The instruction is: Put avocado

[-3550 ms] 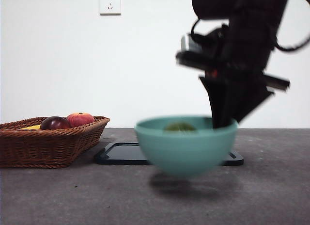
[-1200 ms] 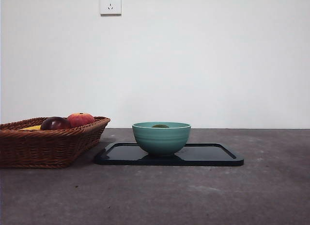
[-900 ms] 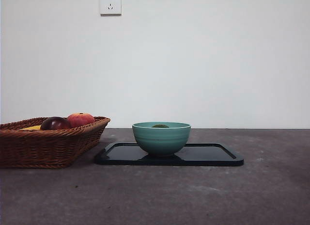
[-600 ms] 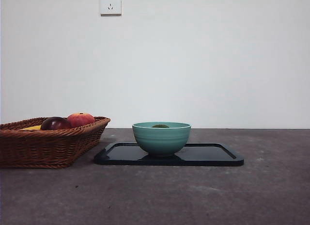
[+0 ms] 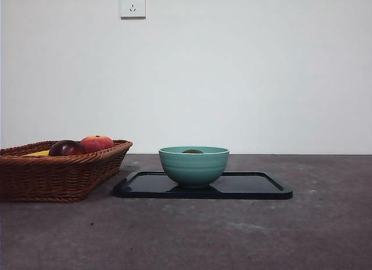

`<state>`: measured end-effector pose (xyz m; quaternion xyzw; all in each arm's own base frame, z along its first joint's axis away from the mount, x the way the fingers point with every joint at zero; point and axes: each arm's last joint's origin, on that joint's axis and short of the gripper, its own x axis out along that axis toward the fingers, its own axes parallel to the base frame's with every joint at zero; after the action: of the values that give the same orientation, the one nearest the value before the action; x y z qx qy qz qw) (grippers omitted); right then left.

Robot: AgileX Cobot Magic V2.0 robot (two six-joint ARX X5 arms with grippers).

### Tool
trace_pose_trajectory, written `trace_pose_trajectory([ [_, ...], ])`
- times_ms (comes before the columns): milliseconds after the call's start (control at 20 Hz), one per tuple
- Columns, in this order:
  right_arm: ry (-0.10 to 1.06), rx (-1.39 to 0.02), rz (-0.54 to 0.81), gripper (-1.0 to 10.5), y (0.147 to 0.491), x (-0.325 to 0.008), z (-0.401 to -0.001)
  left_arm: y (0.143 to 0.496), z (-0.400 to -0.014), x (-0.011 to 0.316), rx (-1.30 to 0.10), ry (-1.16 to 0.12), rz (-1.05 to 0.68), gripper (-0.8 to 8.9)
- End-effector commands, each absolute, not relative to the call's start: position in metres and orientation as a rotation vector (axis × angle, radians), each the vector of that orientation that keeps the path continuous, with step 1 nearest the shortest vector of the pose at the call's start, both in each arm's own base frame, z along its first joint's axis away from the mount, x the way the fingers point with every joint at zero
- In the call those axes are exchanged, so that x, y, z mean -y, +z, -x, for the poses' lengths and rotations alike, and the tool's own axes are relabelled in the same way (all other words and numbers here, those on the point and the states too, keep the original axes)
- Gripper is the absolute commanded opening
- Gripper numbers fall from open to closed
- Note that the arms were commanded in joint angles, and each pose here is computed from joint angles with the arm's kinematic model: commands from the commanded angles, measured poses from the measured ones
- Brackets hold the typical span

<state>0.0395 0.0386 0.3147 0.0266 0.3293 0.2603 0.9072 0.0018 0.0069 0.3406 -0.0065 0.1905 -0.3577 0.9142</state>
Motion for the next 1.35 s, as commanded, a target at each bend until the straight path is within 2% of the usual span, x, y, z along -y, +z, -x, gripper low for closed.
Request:
trace_pose_trajectory([
  [50,0.544,-0.682,-0.068,3.9,0.316,-0.039,-0.039,0.343,-0.003,-0.006,-0.381,-0.743,0.019,3.34],
  [100,0.543,-0.682,-0.068,1.8,0.316,-0.039,-0.039,0.343,-0.003,-0.006,-0.381,-0.742,0.020,1.90],
  [150,0.543,-0.682,-0.067,-0.1,0.316,-0.039,-0.039,0.344,-0.003,-0.006,-0.380,-0.743,0.020,-0.04],
  [200,0.538,-0.679,-0.067,0.2,0.316,-0.039,-0.039,0.344,-0.003,-0.006,-0.379,-0.743,0.020,0.18],
  [950,0.538,-0.674,-0.070,0.2,0.316,-0.039,-0.039,0.343,-0.002,-0.006,-0.380,-0.720,0.024,0.19],
  [1000,0.538,-0.674,-0.070,0.2,0.316,-0.039,-0.039,0.343,-0.002,-0.006,-0.380,-0.689,0.029,0.19],
  [1200,0.538,-0.674,-0.070,0.2,0.316,-0.039,-0.039,0.340,-0.003,-0.005,-0.383,-0.428,0.070,0.19],
  [1350,0.538,-0.674,-0.070,0.2,0.316,-0.039,-0.039,0.333,-0.010,-0.002,-0.360,-0.213,-0.007,0.19],
])
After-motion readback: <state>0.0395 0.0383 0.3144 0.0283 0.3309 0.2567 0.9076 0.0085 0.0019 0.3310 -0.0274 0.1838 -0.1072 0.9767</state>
